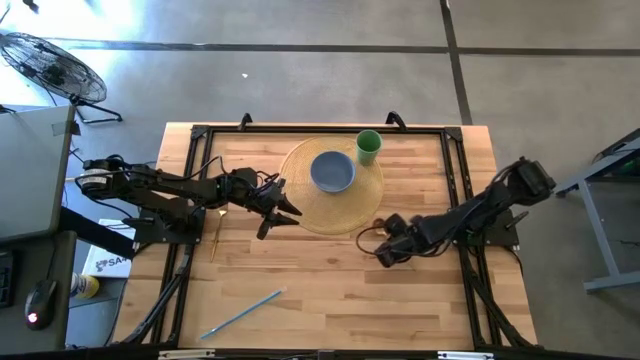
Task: Pick & Place Utensil
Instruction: Put the gold spoon into the blue bowl
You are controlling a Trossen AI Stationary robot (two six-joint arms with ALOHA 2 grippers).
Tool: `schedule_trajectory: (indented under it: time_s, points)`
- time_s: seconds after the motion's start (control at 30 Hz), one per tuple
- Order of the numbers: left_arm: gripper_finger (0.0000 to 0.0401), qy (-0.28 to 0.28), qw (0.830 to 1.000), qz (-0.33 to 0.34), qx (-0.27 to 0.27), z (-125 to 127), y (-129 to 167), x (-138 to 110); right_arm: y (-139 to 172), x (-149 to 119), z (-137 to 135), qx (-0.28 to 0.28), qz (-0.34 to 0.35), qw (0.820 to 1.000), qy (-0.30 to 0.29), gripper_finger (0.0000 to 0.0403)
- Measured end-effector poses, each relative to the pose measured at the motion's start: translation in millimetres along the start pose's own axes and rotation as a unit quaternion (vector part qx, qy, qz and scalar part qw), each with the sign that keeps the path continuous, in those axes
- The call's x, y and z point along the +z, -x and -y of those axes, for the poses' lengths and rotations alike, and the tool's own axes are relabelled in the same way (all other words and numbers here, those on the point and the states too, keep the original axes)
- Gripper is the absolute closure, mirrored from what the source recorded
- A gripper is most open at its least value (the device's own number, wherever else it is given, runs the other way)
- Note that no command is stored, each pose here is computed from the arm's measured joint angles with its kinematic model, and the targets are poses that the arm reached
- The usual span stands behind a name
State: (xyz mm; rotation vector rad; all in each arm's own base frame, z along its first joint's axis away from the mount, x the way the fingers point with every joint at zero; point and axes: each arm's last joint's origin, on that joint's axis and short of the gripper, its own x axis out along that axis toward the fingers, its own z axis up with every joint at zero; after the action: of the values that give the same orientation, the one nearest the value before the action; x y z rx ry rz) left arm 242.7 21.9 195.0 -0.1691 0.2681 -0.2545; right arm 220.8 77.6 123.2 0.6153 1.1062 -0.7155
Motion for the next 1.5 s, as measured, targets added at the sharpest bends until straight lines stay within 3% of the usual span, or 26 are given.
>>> schedule_trajectory:
  time_s: [0.4, 0.67, 1.23, 1.4, 1.5]
  points:
    - [0.0268, -0.011, 1.000, 0.004, 0.009, -1, 0, 1, -5, 4, -8, -0.009, 0.125, 0.991, 0.037, 0.0326]
    - [0.0268, -0.006, 1.000, -0.008, 0.011, -1, 0, -2, -17, -3, -13, -0.019, 0.134, 0.989, 0.061, 0.0324]
    - [0.0268, -0.004, 1.000, -0.009, 0.013, -1, 0, -2, 0, -39, -22, -0.012, 0.277, 0.954, 0.116, 0.0322]
    - [0.0268, -0.004, 1.000, -0.009, 0.013, -1, 0, -2, -15, -44, 1, -0.021, 0.254, 0.964, 0.074, 0.0322]
    - [0.0268, -0.004, 1.000, -0.009, 0.014, -1, 0, -2, -24, -47, 11, 0.003, 0.250, 0.967, 0.049, 0.0322]
